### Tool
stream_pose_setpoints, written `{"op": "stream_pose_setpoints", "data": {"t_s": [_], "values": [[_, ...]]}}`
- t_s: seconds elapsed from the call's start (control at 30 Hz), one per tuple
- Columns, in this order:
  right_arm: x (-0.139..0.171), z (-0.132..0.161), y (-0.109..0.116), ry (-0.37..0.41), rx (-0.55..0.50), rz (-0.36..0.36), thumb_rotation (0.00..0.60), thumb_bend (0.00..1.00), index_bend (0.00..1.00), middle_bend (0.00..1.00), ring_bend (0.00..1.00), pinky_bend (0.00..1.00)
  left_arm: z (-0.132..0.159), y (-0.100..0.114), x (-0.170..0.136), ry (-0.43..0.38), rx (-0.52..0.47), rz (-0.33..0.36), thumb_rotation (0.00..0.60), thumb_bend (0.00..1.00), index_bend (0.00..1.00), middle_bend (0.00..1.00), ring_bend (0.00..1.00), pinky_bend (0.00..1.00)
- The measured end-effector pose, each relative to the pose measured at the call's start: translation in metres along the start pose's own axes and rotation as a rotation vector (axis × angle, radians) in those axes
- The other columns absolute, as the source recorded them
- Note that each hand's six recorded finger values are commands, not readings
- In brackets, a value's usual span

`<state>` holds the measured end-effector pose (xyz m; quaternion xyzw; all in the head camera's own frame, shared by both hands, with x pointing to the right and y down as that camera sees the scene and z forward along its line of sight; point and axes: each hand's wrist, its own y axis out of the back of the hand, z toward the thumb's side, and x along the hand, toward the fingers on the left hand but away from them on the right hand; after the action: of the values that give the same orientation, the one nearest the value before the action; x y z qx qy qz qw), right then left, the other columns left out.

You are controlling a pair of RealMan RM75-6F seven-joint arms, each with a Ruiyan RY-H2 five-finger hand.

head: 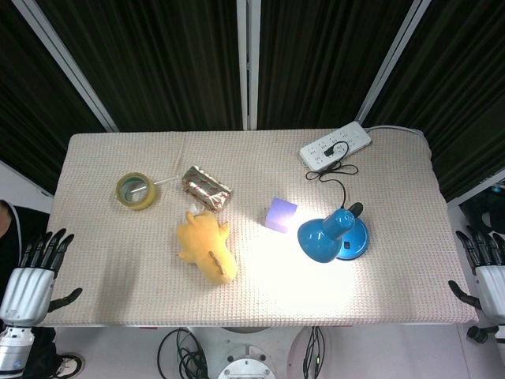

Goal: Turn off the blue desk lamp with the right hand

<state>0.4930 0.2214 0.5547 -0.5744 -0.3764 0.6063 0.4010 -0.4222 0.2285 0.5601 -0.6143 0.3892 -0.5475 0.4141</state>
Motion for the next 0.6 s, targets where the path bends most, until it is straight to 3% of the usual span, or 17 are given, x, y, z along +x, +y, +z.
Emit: {"op": "stream_pose_setpoints", "data": {"t_s": [0.43,0.5,0.53,0.57,0.6], "values": [[-0.001,0.006,-0.007,0.021,-0.007,0.030,0.600,0.16,0.00,0.03,0.00,0.01,0.001,0.001,0.002,-0.003,0.005,-0.005,0.600,0.01,0.04,0.00,0.00,0.00],[-0.003,0.012,-0.009,0.041,-0.009,0.037,0.600,0.16,0.00,0.11,0.03,0.08,0.000,0.000,0.004,-0.003,0.001,-0.005,0.600,0.02,0.04,0.00,0.00,0.00],[-0.004,0.015,-0.010,0.050,-0.008,0.038,0.600,0.16,0.00,0.19,0.09,0.18,-0.001,-0.001,0.004,-0.002,0.000,-0.007,0.600,0.02,0.04,0.00,0.00,0.00],[-0.005,0.018,-0.011,0.059,-0.008,0.038,0.600,0.16,0.00,0.32,0.21,0.33,-0.001,-0.002,0.004,-0.002,-0.001,-0.012,0.600,0.02,0.04,0.00,0.00,0.00],[-0.007,0.022,-0.011,0.069,-0.005,0.037,0.600,0.16,0.00,0.38,0.28,0.40,-0.002,-0.004,0.004,-0.001,-0.003,-0.015,0.600,0.02,0.04,0.00,0.00,0.00]]}}
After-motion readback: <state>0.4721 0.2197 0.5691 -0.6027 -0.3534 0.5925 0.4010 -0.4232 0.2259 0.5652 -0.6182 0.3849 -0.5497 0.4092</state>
